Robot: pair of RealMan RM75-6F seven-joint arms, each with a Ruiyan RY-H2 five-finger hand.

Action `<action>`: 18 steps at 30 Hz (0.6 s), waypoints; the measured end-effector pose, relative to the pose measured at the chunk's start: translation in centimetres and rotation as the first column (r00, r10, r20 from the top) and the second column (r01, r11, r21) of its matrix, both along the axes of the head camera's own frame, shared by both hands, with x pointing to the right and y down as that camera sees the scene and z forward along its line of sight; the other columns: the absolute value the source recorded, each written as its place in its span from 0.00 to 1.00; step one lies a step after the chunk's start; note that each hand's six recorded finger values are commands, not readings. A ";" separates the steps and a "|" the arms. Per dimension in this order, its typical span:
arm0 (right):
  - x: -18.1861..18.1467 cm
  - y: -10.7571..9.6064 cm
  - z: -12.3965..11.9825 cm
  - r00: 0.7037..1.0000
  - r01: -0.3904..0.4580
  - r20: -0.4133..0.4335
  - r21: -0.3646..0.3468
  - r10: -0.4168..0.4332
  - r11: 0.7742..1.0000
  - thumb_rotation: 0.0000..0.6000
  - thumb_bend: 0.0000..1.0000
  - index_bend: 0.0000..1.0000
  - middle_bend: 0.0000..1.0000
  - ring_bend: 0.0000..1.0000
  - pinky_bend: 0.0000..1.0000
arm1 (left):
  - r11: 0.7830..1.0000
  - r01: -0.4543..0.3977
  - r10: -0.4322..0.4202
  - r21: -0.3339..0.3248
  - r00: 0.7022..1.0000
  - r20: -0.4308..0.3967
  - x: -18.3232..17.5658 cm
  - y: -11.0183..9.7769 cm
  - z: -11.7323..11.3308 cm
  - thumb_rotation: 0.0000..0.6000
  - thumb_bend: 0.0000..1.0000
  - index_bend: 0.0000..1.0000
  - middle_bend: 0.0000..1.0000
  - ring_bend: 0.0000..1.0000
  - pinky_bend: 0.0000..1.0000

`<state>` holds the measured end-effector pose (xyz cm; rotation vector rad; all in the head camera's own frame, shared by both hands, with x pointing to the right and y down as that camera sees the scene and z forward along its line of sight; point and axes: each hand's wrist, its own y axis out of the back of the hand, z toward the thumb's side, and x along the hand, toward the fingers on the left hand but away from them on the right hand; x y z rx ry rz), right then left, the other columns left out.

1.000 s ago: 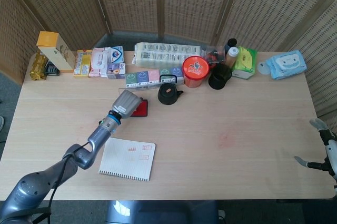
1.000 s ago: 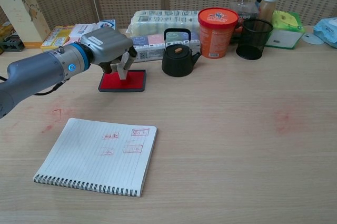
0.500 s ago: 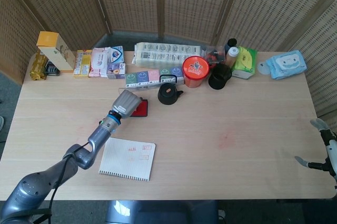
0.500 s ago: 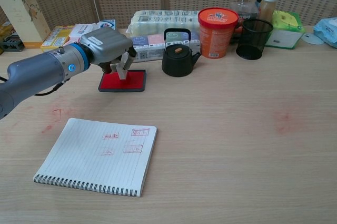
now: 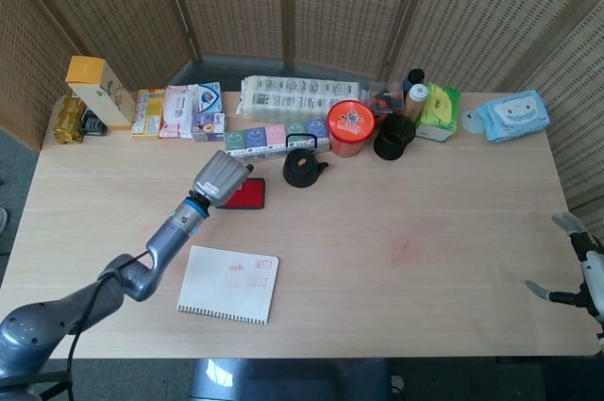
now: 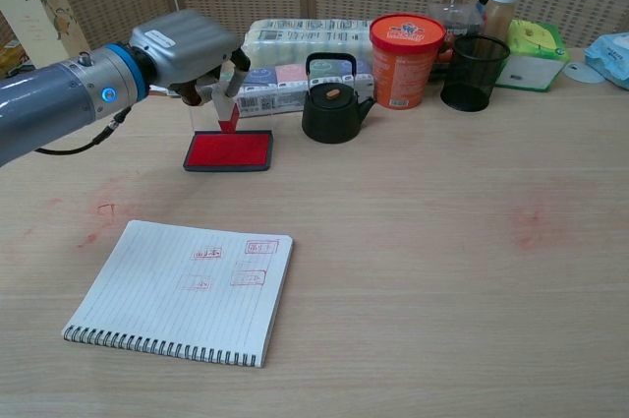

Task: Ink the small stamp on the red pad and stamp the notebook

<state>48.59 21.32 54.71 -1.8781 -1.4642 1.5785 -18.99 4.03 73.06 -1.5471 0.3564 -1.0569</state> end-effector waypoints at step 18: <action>-0.4 0.1 -0.3 1.000 0.015 0.008 0.006 -0.015 1.000 1.00 0.13 0.00 0.00 0.00 0.00 | 0.990 -0.130 0.127 -0.045 0.989 -0.074 -5.0 8.9 -6.6 1.00 0.41 0.67 1.00 1.00 1.00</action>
